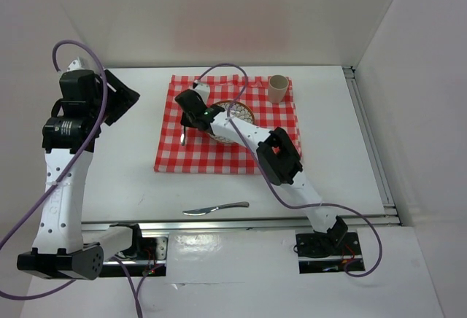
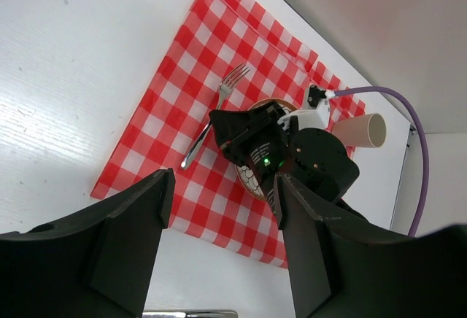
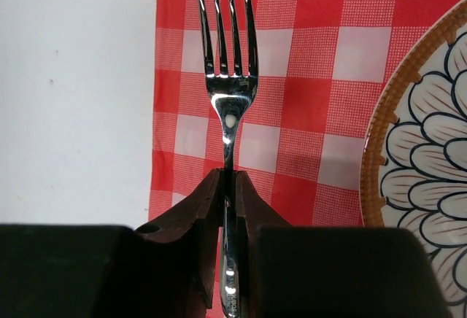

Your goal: Set the dinner table for one person

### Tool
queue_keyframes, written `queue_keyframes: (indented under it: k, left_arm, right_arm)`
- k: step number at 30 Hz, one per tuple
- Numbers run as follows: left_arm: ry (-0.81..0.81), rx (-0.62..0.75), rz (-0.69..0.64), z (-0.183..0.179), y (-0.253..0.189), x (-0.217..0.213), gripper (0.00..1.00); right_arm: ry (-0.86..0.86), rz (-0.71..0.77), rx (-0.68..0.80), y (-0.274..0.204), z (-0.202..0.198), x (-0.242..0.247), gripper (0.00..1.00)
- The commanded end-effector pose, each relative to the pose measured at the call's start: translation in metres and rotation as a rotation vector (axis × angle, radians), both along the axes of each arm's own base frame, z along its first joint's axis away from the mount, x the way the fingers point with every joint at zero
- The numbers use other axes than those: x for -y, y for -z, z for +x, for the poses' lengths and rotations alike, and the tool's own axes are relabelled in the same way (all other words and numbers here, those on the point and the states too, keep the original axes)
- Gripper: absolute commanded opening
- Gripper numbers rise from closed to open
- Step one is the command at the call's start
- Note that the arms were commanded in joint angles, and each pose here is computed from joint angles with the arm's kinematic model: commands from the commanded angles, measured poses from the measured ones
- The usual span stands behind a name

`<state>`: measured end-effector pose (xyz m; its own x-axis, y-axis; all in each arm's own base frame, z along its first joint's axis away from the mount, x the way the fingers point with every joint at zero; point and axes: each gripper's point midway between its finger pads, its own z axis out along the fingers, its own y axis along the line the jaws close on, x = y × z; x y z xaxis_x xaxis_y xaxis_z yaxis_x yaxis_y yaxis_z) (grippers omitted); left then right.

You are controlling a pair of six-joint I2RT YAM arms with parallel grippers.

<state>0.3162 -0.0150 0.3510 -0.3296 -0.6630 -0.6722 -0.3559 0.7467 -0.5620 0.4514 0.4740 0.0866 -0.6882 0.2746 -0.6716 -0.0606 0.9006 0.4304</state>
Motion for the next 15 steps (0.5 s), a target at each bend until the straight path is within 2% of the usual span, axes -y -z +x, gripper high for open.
queue_keyframes:
  k: [1, 9, 15]
  left_arm:
    - [-0.004, 0.034, 0.0, -0.002, -0.008, -0.002, 0.73]
    - [-0.003, 0.023, 0.021, -0.001, -0.007, -0.004, 0.73]
    - [-0.011, 0.014, 0.026, 0.001, -0.004, -0.006, 0.73]
  right_arm:
    - [0.089, 0.077, 0.044, -0.024, 0.024, 0.003, 0.0]
    - [0.095, 0.101, 0.026, -0.011, 0.039, 0.006, 0.0]
    - [0.065, 0.093, -0.014, -0.001, 0.031, 0.005, 0.0]
